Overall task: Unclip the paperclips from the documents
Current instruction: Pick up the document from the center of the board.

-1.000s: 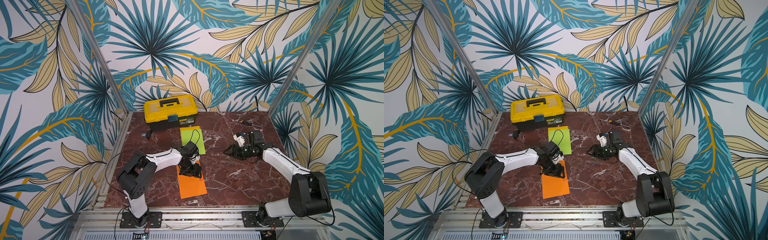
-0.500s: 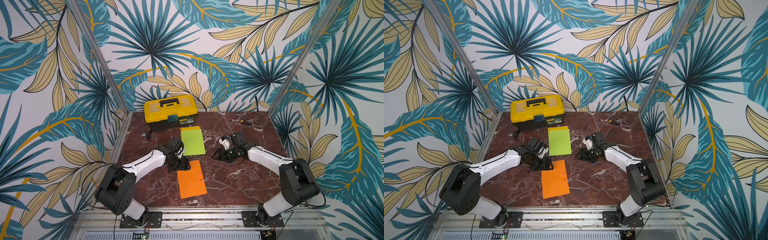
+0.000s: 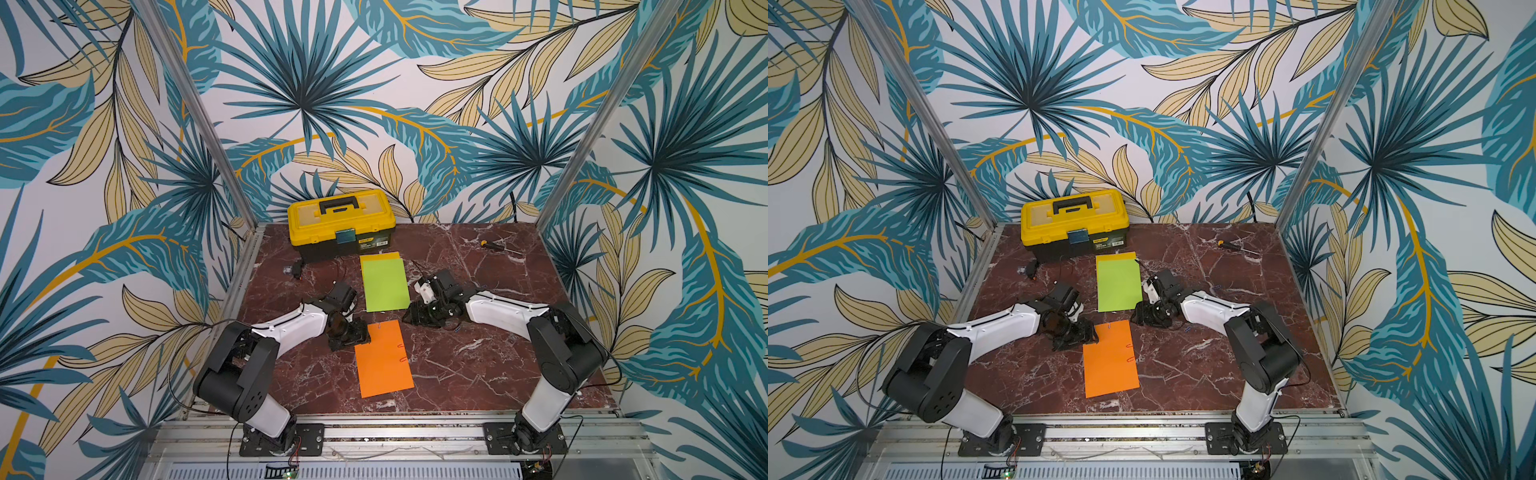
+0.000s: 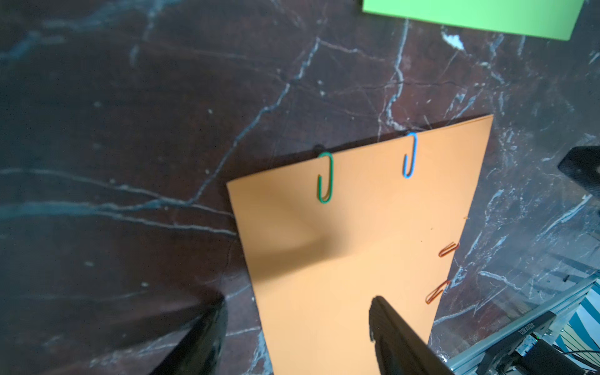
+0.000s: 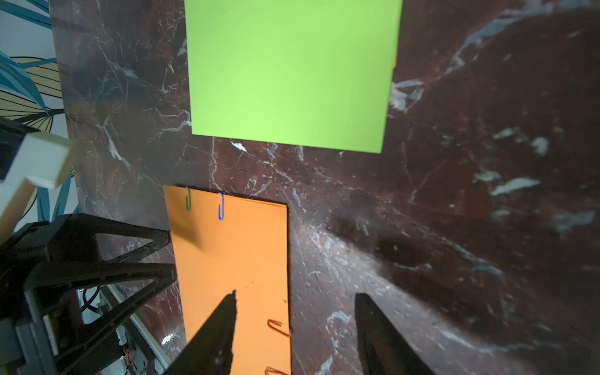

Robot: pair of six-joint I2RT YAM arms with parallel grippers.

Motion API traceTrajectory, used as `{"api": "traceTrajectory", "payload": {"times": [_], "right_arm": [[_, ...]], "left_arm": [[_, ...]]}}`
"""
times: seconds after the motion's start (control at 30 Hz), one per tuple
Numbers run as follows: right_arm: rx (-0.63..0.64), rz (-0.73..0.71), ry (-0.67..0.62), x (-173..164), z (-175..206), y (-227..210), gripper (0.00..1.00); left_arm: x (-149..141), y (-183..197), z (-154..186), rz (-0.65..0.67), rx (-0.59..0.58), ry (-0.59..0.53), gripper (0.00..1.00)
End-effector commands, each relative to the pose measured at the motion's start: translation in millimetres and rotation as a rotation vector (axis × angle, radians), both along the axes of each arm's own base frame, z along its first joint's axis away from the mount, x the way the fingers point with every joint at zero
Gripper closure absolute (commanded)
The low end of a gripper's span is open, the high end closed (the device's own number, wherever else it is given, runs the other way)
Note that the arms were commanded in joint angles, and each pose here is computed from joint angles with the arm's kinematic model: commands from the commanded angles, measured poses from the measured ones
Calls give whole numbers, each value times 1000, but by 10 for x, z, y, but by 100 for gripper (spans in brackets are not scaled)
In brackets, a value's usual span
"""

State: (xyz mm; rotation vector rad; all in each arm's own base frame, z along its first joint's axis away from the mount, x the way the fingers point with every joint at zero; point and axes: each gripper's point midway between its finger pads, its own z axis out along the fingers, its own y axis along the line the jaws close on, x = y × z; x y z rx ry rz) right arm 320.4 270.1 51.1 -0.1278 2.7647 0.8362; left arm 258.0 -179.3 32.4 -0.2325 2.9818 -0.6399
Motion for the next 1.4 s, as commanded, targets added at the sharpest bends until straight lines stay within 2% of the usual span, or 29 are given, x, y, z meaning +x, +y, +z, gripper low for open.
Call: {"api": "traceTrajectory", "payload": {"times": [0.0, 0.33, 0.97, 1.37], "right_arm": [[-19, -19, -2, 44, -53, 68, 41], [-61, 20, 71, -90, -225, 141, 41], [-91, 86, 198, -489, -373, 200, 41], [-66, 102, 193, -424, -399, 372, 40]], "left_arm": [[118, -30, -52, 9, -4, -17, 31], [196, -110, -77, -7, -22, -17, 36], [17, -22, -231, -16, 10, 30, 44], [-9, -51, -276, -31, 3, 50, 47]]}}
